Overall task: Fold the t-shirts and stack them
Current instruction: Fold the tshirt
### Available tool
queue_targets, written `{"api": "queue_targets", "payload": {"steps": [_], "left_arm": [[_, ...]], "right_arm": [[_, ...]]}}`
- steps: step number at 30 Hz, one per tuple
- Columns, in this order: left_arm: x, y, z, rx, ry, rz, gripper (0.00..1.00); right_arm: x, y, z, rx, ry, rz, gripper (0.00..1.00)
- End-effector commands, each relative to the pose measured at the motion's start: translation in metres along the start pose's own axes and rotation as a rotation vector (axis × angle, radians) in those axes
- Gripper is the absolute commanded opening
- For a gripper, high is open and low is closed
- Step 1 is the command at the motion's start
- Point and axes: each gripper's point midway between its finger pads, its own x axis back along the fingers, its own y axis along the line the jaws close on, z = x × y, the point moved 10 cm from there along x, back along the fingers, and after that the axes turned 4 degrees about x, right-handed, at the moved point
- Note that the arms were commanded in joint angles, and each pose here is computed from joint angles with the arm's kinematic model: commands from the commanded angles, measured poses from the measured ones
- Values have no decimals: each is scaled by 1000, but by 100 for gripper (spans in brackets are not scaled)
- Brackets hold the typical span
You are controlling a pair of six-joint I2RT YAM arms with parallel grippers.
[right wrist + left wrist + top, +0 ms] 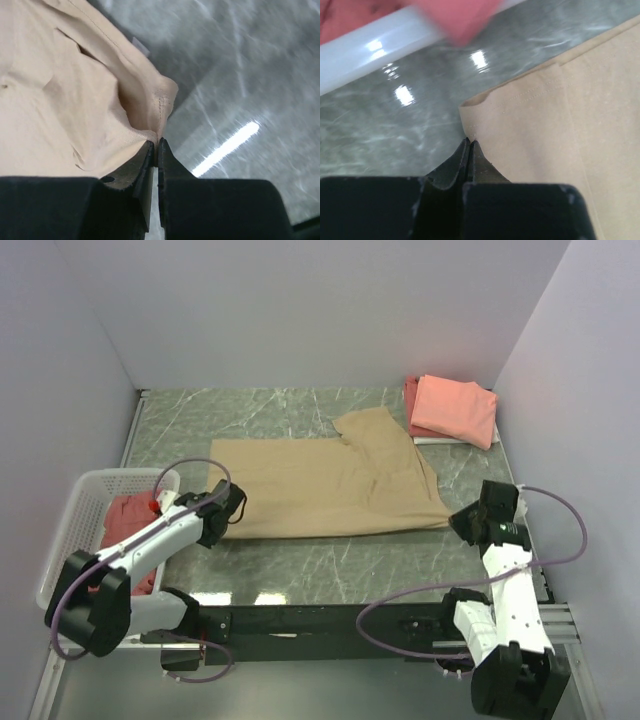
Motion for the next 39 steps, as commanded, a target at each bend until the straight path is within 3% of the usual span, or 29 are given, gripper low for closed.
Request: {"api": "queue_targets", "payload": {"steps": [1,7,9,10,12,13,15,16,20,24,33,38,39], "left_arm": [[6,26,-2,31,13,-54,1],[10,51,-4,93,45,-48,1],[12,52,-5,94,64,-38,1],[13,52,-5,99,70,-30,1],[14,52,-4,95,86,-23,4],[16,52,-4,93,99,-19,18],[21,51,-7,80,107,-2,32],[25,49,-11,86,107,22,45],[52,36,-34,85,87,158,63],[76,15,-52,25,63,329,70],[78,-45,-51,-72,6,323,68],[62,-78,-53,-129,84,363,67],[58,-81,-53,-135,114,369,65]], "right_arm": [[5,-24,16,-50,14,131,0],[11,-34,34,-102,80,128,0],[12,-37,38,-108,101,139,13],[14,-36,41,-109,133,128,33],[14,-37,43,-89,152,122,53],[15,-37,41,-78,141,135,68],[19,-38,39,-50,143,147,79],[22,-34,35,-41,138,130,82],[35,-17,18,57,80,1,84],[43,11,-4,180,-21,-183,85],[36,104,-4,461,-34,-346,84],[10,148,15,560,14,-358,67],[2,159,25,595,49,-357,57]]}}
